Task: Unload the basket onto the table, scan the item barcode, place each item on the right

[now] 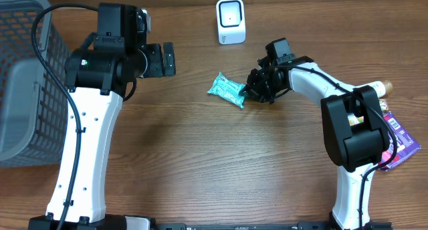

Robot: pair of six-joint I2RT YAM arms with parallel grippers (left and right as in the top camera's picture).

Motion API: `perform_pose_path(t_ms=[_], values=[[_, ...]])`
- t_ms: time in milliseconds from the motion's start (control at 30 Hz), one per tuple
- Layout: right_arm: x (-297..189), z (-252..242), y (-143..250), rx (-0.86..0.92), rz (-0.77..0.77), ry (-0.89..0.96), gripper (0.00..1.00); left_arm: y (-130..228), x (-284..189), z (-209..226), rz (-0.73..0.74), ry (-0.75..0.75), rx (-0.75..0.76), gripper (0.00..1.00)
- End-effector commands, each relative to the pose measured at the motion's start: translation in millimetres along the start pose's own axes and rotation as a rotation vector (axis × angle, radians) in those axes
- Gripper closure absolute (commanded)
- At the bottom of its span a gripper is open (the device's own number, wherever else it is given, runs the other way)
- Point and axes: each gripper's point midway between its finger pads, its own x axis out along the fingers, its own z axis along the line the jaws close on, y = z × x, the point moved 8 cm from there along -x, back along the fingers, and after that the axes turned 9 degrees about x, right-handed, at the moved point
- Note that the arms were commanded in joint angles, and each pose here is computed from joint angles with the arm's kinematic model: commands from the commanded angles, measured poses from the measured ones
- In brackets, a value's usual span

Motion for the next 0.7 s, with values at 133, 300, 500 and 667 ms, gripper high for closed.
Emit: perform_pose_path(t_ms=[133,300,500,667], values=[[-73.5,36.0,5.9,-0.436,-0.029,-0.133,0.96,0.7,5.2,0.1,0.014,-0.006,0.023,0.01],[-131.9,55.2,31.4,-0.623,-0.088,-0.146,0.96,0.7,5.2,0.1,0.014,-0.006,0.023,0.0],[-190.3,73.4,76.5,-0.82,-0.161,-0.157,0.96,0.7,5.2,0.1,0.014,-0.006,0.023,0.0],[-214.7,82.0,96.5,-0.863,-0.213,-0.179,0.96,0.7,5.2,0.1,0.014,-0.006,0.023,0.0]])
